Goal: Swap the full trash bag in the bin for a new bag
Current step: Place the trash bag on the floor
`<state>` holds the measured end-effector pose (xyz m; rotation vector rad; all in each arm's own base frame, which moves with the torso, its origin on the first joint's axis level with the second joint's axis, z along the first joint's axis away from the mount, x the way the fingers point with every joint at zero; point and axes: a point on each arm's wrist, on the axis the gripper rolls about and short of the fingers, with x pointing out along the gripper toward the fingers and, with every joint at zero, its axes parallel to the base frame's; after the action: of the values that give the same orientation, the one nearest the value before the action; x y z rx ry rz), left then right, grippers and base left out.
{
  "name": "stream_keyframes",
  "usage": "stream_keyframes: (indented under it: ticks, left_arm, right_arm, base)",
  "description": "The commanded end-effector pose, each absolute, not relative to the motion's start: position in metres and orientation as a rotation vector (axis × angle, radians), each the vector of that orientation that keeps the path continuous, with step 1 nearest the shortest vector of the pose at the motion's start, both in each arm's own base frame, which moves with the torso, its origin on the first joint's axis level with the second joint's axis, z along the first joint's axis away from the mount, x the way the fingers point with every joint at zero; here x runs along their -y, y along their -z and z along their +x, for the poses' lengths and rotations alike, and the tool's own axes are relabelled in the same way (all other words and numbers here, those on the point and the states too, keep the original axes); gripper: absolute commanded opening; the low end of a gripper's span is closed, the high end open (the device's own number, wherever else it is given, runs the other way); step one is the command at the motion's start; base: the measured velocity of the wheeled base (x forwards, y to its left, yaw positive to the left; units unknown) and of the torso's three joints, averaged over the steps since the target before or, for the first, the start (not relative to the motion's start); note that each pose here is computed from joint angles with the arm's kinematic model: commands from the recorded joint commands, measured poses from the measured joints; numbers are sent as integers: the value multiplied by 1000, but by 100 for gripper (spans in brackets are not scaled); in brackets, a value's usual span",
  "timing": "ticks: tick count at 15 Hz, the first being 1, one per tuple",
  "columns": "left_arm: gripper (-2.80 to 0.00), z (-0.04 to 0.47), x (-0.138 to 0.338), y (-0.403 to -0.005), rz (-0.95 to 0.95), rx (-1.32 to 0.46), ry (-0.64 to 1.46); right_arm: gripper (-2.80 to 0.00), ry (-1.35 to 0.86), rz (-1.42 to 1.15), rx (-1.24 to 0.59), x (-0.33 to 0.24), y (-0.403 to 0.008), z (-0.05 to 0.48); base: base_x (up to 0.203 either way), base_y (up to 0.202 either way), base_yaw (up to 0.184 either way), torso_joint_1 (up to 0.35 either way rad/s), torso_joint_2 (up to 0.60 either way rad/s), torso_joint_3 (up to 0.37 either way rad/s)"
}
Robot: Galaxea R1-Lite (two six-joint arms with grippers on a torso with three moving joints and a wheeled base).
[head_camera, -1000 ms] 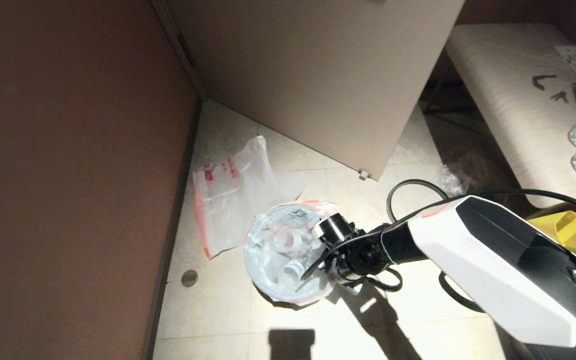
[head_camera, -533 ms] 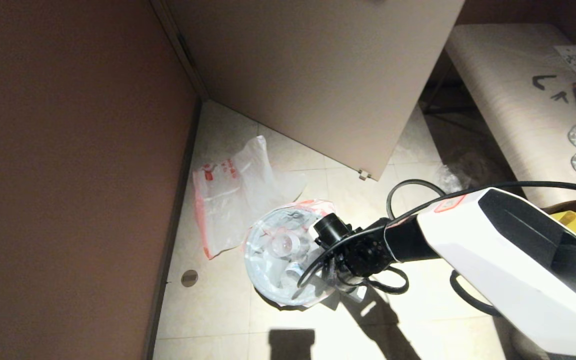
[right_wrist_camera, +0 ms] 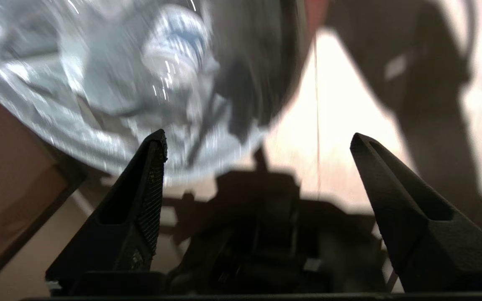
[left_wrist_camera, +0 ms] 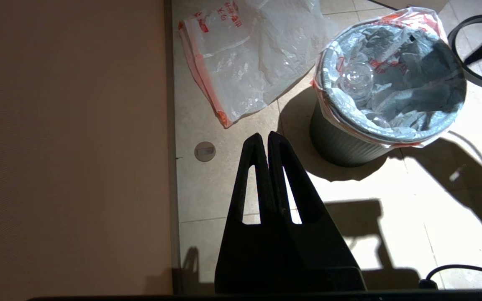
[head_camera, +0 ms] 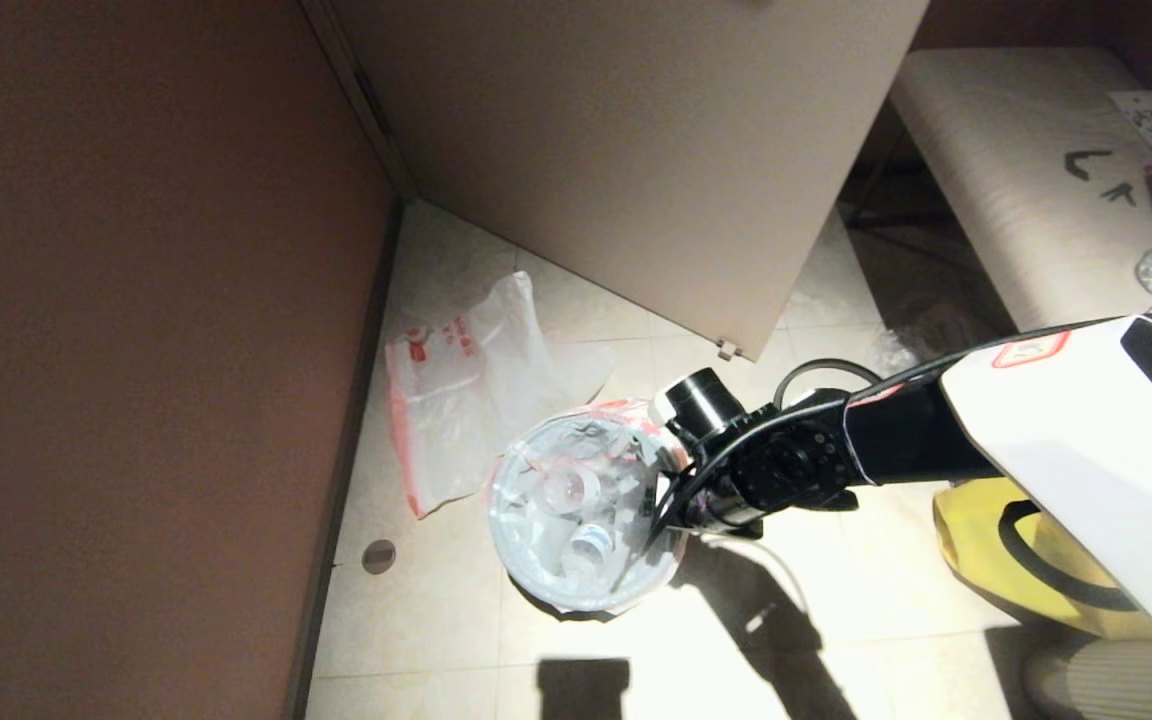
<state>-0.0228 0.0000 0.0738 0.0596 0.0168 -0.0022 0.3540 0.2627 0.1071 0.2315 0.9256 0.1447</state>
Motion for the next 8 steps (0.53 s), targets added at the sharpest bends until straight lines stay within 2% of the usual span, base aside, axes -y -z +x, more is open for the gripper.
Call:
stream_keyframes:
  ticks: [1, 8]
  left_arm:
    - [-280, -22, 0, -72, 60, -23, 2]
    - [-280, -22, 0, -72, 60, -23, 2]
  right_arm:
    - [0, -184, 161, -867, -255, -99, 378]
    - [0, -317, -59, -710, -242, -87, 443]
  base:
    - [0, 0, 0, 0, 0, 0]
    - [0, 0, 0, 0, 0, 0]
